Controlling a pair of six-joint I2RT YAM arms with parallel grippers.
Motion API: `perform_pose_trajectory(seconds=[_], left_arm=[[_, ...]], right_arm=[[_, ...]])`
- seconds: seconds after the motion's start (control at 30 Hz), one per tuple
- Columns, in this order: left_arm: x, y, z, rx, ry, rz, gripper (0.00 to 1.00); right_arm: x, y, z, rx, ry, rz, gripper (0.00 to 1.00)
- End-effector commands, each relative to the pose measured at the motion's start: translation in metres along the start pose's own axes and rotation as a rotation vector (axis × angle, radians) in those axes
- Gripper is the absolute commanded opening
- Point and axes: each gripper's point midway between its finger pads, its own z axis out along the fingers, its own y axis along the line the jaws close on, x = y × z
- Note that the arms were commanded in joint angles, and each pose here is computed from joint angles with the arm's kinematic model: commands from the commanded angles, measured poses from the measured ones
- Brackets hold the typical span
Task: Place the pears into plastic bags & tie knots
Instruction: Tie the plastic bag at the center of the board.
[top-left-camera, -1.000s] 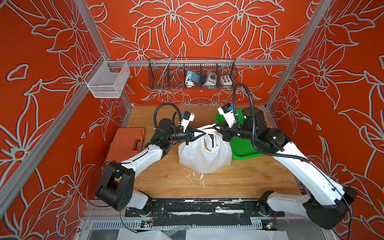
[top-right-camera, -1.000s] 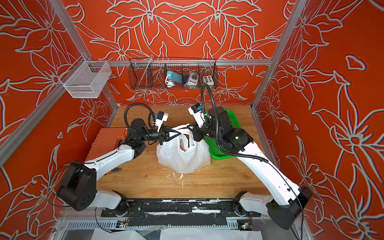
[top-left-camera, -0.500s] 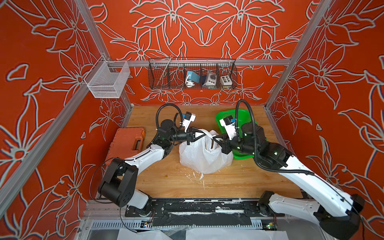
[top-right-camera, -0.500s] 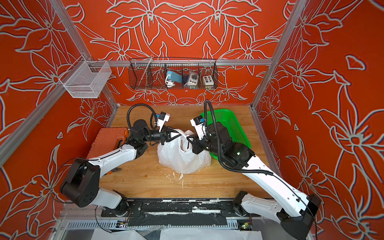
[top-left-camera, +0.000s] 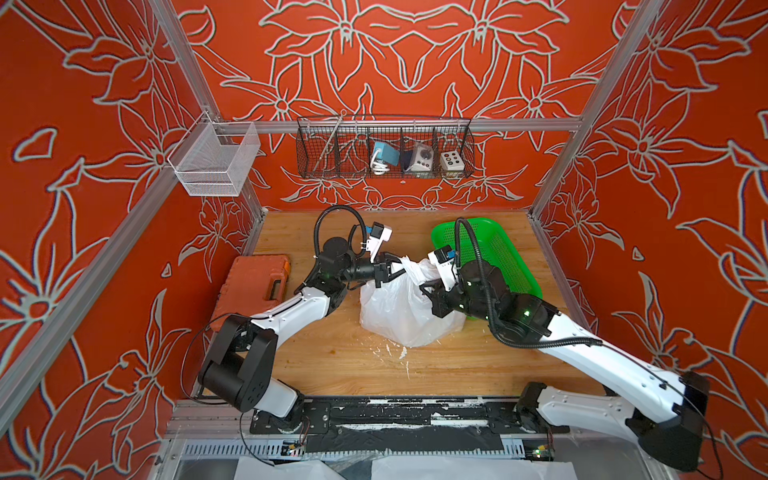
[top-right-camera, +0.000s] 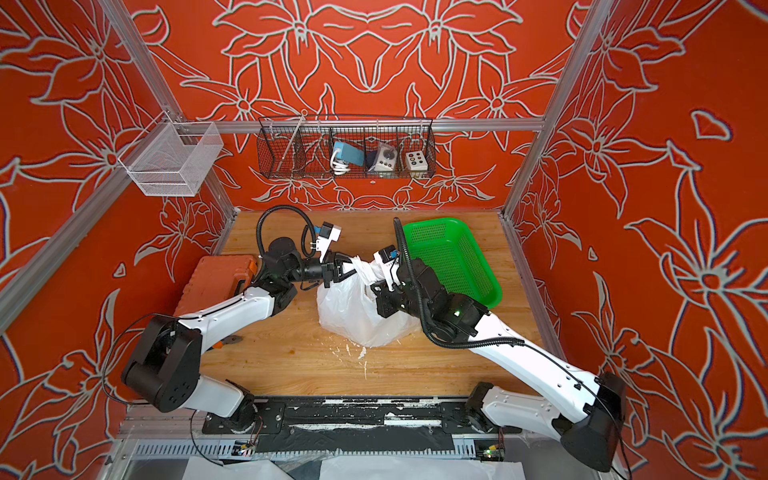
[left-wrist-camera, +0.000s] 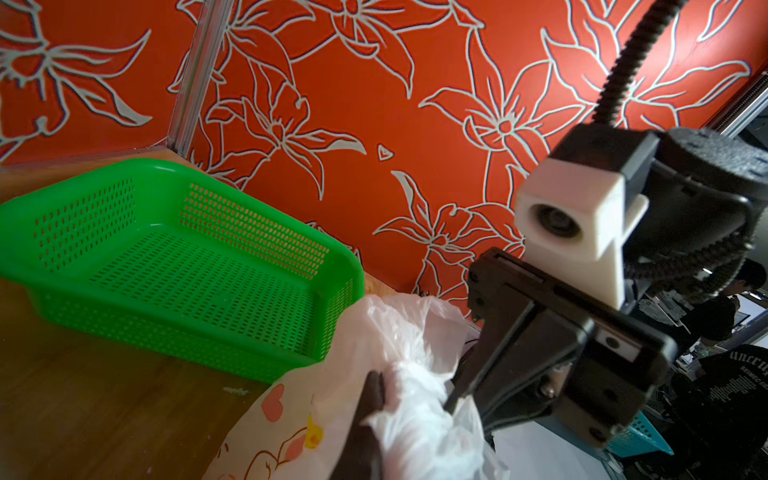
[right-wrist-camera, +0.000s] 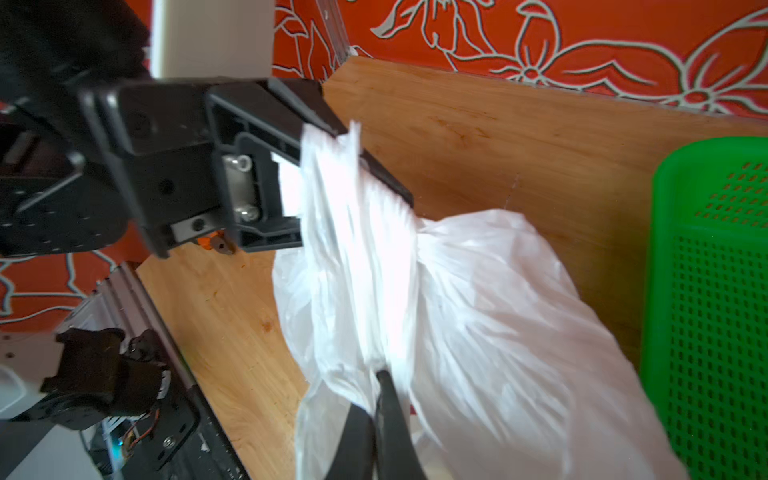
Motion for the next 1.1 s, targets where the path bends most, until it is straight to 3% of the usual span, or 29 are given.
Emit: perform_pose_trajectory(seconds=[0.0,0.27,0.5,0.8,1.07], left_arm=[[-0.024,-0.008,-0.008,-0.012,-0.064,0.084,0.0],[-0.011,-0.02,-0.009,0.062,-0.007,0.102,0.01],[-0.01,-0.028,-0.008,0.107,0.015,0.105,0.34],[-0.001,-0.034,0.004,0.147,0.062,0.099,0.51],[0.003,-0.022,0.024,0.101,0.091,0.096,0.57]], right_arm=[[0.022,-0.033,0.005,0.124,0.057,0.036,0.0],[0.008,-0.039,0.003,0.134,0.039,0.028,0.0],[0.015,-0.035,0.009,0.099,0.056,0.037,0.0],[0.014,-0.034,0.007,0.097,0.054,0.027,0.0],[0.017,-0.037,0.003,0.111,0.055,0.016,0.0]])
